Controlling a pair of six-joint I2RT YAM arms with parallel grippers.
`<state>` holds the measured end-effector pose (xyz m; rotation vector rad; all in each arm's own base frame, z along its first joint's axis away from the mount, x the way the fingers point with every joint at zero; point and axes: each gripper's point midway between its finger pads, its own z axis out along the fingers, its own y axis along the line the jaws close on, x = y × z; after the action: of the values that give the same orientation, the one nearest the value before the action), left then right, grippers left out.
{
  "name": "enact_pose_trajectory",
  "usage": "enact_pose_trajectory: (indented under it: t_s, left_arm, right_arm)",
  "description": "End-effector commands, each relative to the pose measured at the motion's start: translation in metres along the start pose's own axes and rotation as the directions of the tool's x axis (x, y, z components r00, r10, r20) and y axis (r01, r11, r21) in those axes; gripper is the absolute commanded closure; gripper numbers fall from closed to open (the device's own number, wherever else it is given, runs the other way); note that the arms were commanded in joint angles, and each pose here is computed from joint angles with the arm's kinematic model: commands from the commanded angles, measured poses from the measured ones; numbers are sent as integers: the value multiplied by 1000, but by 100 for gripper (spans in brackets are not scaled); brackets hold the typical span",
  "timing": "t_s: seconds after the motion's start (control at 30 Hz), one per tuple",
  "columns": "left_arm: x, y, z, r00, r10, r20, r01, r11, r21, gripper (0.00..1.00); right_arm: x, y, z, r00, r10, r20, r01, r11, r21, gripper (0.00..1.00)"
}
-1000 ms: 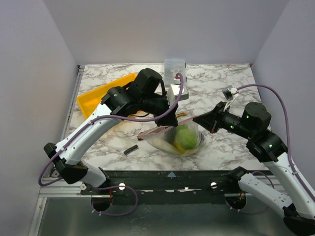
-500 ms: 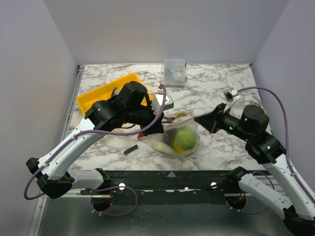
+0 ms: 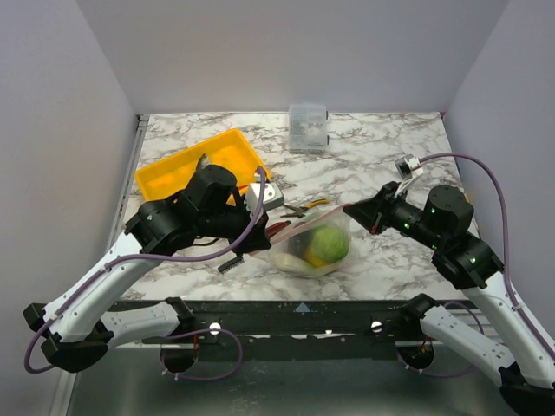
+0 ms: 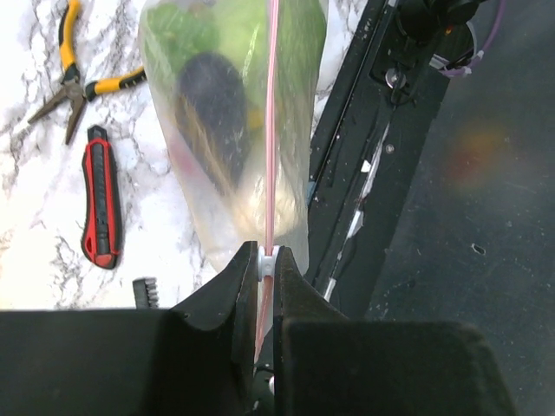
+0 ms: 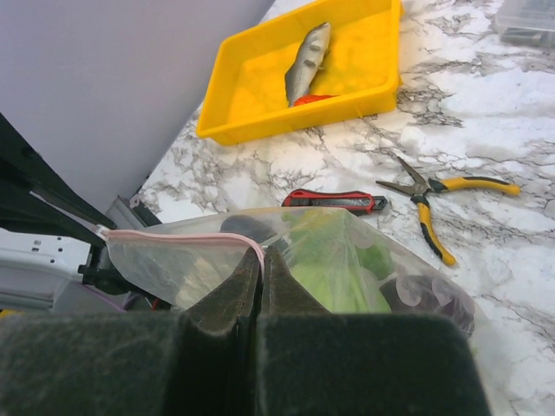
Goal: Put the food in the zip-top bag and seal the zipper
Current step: Zip the zipper food storage bag at the center of the board.
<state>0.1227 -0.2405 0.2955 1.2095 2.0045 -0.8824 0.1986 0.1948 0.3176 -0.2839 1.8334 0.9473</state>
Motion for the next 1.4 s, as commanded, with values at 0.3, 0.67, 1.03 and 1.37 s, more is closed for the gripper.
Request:
enact_pose_trajectory:
  t_s: [0.3, 0.67, 1.03, 1.37]
  left_arm:
    - [55, -14, -26, 986, -138, -90, 136, 990, -24, 100]
    - [2, -18, -13, 993, -115, 23, 114, 992, 48, 47]
    - [-68, 48, -59, 950, 0, 312, 111, 934, -338, 23]
    - [-64, 35, -52, 924, 22, 381, 78, 966, -245, 22]
  right_arm:
    - [-13, -13, -4, 997, 3, 71, -9, 997, 81, 100]
    - [-21, -35, -20, 996, 14, 92, -36, 970, 241, 100]
    - [-37, -92, -61, 986, 29, 164, -124, 784, 608, 100]
    - [-67, -139, -64, 978, -72, 195, -128, 530, 838, 100]
